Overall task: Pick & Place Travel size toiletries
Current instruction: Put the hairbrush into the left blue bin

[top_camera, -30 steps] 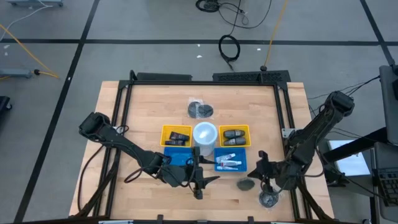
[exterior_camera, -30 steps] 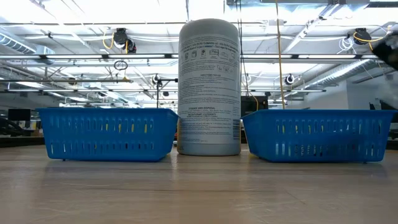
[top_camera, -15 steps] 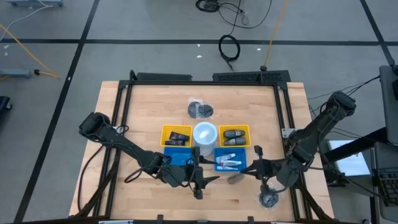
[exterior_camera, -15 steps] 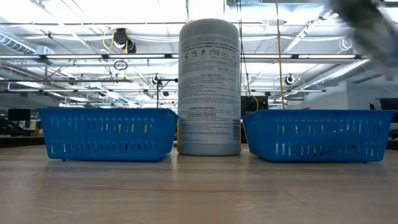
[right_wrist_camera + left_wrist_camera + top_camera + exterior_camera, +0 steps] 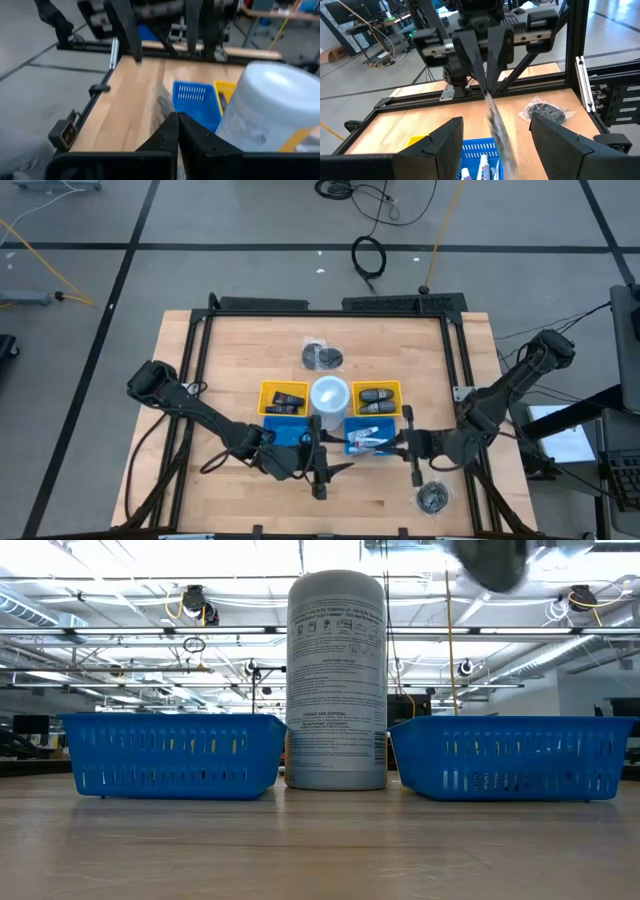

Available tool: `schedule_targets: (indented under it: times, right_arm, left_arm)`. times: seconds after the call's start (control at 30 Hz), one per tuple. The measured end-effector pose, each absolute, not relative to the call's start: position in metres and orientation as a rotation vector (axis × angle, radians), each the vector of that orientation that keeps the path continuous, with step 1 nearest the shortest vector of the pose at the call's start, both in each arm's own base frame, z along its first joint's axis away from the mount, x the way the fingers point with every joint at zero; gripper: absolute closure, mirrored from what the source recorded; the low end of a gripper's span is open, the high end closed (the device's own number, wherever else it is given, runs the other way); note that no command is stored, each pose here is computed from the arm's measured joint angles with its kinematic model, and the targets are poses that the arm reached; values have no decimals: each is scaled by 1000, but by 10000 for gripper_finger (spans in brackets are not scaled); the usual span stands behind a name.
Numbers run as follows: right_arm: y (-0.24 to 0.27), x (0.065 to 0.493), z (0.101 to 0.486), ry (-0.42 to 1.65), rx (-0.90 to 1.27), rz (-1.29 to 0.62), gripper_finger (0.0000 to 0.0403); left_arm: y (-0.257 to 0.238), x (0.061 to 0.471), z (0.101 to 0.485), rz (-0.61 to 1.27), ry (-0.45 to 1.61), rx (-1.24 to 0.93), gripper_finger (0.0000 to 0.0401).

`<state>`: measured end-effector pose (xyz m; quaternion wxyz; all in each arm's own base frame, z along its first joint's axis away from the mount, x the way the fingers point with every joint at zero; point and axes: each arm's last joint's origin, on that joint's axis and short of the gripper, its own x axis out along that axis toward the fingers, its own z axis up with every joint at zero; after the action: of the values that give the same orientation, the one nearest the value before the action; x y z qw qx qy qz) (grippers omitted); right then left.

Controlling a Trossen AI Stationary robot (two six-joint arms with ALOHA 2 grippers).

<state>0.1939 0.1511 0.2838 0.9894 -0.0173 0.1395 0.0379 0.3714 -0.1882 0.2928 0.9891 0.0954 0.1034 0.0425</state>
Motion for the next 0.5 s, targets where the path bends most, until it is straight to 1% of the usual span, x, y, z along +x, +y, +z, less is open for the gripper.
schedule_targets:
  times: [0.2, 0.5]
  right_arm:
    - [151, 198, 296, 167, -86, 87, 403]
    - [152, 200, 307, 69, -125, 94, 403]
  left_arm:
    - [-186, 373, 293, 94, 207, 163, 171]
    - [-182, 375, 293, 106, 207, 154, 171]
